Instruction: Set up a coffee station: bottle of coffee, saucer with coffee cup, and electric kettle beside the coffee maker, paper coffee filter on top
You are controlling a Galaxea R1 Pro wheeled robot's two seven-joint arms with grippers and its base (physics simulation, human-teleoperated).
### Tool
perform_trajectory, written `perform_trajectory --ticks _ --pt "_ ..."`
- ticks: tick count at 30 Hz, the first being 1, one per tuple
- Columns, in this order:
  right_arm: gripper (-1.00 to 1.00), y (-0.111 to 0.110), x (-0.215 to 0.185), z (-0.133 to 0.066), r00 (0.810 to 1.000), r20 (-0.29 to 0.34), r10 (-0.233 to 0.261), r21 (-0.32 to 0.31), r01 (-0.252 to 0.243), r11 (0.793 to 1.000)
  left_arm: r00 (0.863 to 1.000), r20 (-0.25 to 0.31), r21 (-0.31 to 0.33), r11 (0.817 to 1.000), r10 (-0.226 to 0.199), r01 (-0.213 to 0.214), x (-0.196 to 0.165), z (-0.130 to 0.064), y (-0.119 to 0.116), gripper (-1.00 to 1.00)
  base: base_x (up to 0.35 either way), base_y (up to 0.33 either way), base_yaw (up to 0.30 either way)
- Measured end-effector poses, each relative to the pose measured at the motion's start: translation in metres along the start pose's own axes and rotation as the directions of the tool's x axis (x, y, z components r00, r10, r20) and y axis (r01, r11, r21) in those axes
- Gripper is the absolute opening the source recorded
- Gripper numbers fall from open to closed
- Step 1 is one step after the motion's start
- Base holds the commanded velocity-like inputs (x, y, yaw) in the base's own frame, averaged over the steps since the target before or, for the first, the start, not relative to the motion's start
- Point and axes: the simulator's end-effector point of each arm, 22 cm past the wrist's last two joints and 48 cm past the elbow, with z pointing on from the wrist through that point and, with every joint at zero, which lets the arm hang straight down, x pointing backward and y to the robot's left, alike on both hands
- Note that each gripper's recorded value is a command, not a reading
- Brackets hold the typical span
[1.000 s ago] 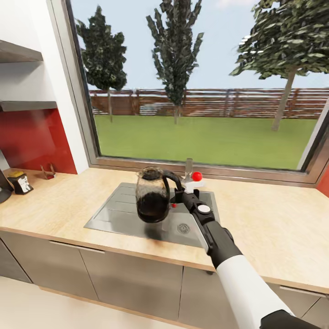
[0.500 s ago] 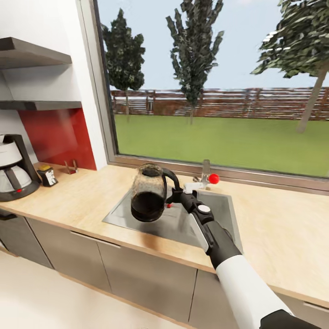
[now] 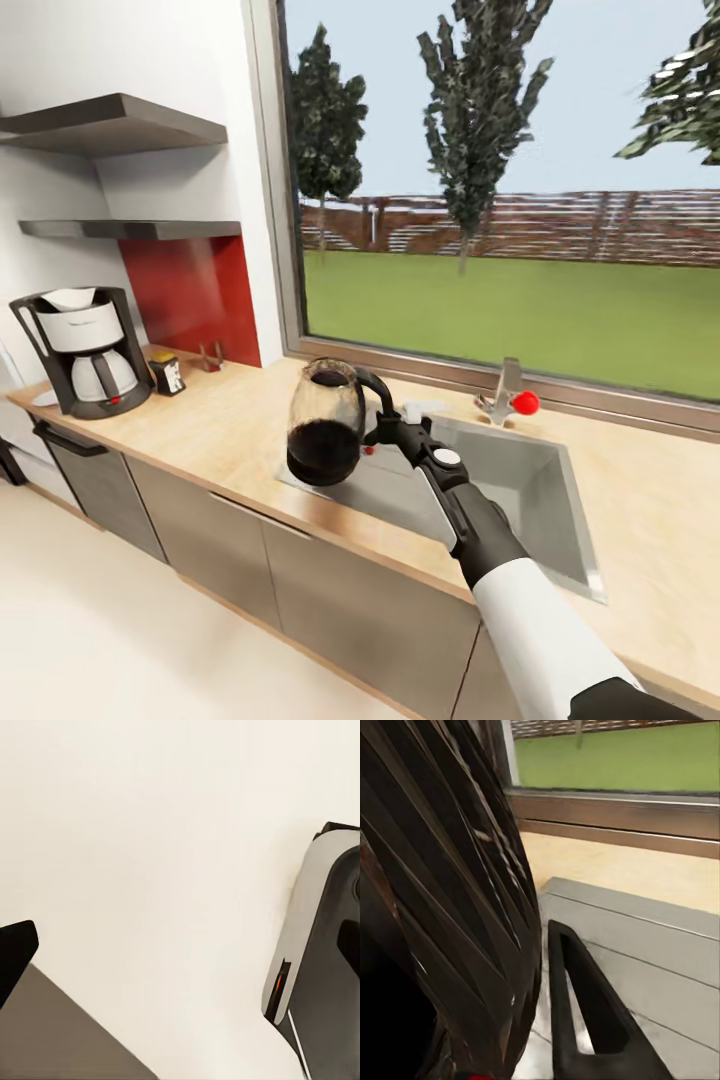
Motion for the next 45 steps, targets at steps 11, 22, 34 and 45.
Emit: perform_trajectory --ticks 11,22,34,45 --pt "-1.00 -0.001 0.000 0.000 1.000 0.000 -0.003 0.002 0.003 1.000 1.000 0.000 0.000 1.000 0.000 0.000 0.000 0.000 0.000 1.00 0.169 0.280 0.153" --pt "-1.00 -0.002 0.000 0.000 1.000 0.000 -0.008 0.004 0.008 1.000 1.000 0.000 0.000 1.000 -0.001 0.001 0.000 0.000 0.000 1.00 0.175 0.281 0.002" --pt "-1.00 -0.017 0.023 -0.001 0.999 -0.047 -0.017 0.025 0.019 1.000 1.000 0.001 0.003 1.000 -0.009 0.009 -0.001 0.000 -0.002 1.00 0.210 0.275 0.000" --pt "-1.00 -0.023 0.029 -0.001 0.998 -0.058 -0.022 0.032 0.024 0.999 1.000 0.001 0.002 1.000 -0.011 0.011 -0.001 0.000 -0.002 1.00 0.179 0.293 0.000"
